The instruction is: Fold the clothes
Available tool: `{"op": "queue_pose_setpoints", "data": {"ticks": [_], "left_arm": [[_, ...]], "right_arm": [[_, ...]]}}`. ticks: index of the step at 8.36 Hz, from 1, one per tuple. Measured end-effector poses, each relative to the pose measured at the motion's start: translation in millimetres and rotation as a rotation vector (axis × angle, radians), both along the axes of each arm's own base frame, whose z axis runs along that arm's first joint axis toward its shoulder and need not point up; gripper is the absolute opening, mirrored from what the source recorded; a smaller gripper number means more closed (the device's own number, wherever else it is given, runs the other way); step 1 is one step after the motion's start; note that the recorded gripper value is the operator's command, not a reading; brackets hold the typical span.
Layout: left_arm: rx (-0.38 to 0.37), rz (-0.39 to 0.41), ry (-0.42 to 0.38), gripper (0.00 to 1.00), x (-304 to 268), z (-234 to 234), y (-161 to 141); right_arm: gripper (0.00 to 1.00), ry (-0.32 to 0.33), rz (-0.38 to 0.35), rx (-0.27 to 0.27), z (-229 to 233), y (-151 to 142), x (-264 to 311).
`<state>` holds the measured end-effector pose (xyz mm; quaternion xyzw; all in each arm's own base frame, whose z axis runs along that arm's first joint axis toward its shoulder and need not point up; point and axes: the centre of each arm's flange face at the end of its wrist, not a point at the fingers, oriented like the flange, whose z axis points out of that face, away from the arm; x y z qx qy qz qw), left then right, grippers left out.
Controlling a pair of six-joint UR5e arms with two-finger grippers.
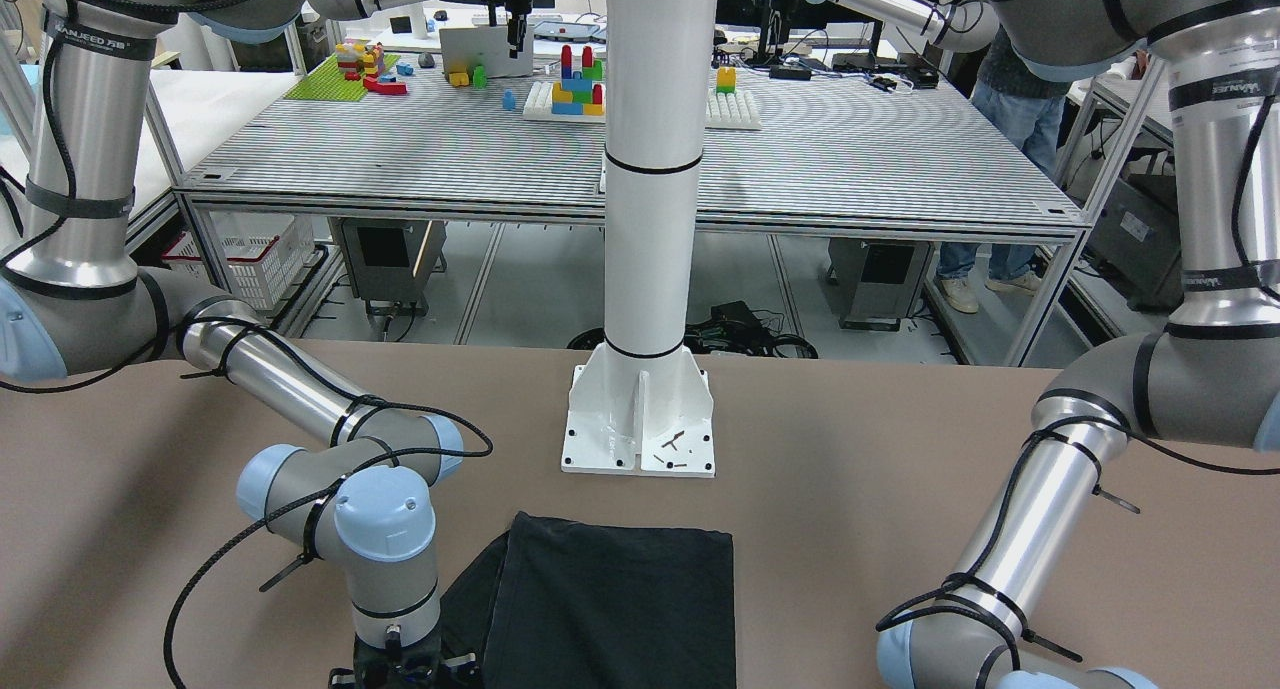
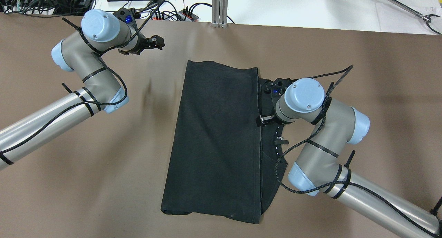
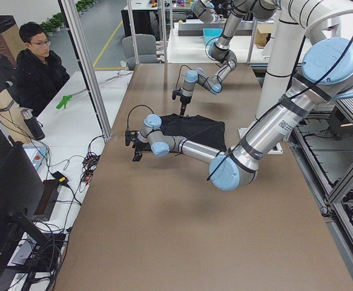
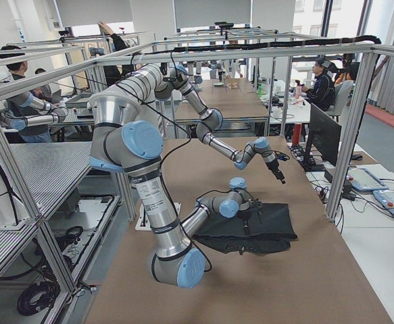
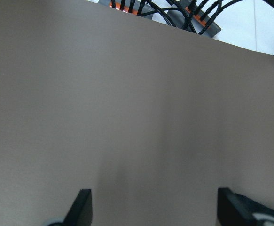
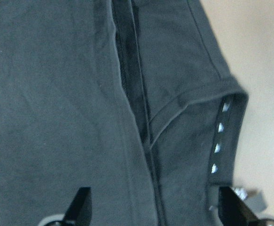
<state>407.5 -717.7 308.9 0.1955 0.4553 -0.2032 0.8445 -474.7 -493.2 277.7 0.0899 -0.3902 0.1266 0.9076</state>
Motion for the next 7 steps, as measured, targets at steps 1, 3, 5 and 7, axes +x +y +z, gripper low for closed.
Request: {"op": "queue_pose_setpoints", "data": {"ticks": [1,3,5,7], "left_arm": [[0.000,0.004,0.004,0.94,4,-3,2],[0.005,0.012,0.007,0.94,10,-6,5],[0.016,0.001,0.010,0.94,12,-14,4],[0.033,-0.012,0.021,0.94,29,-32,14]], "right_arm": [[0.94,-0.060,0.151,-0.112,-12,29,-18],[0.84,-0.134,0.381,-0.271,-12,97,-49],[0.81,-0.170,0.471,-0.387,8,157,-41],[0.81,-0.131,0.492,-0.450,18,200,-40]]}}
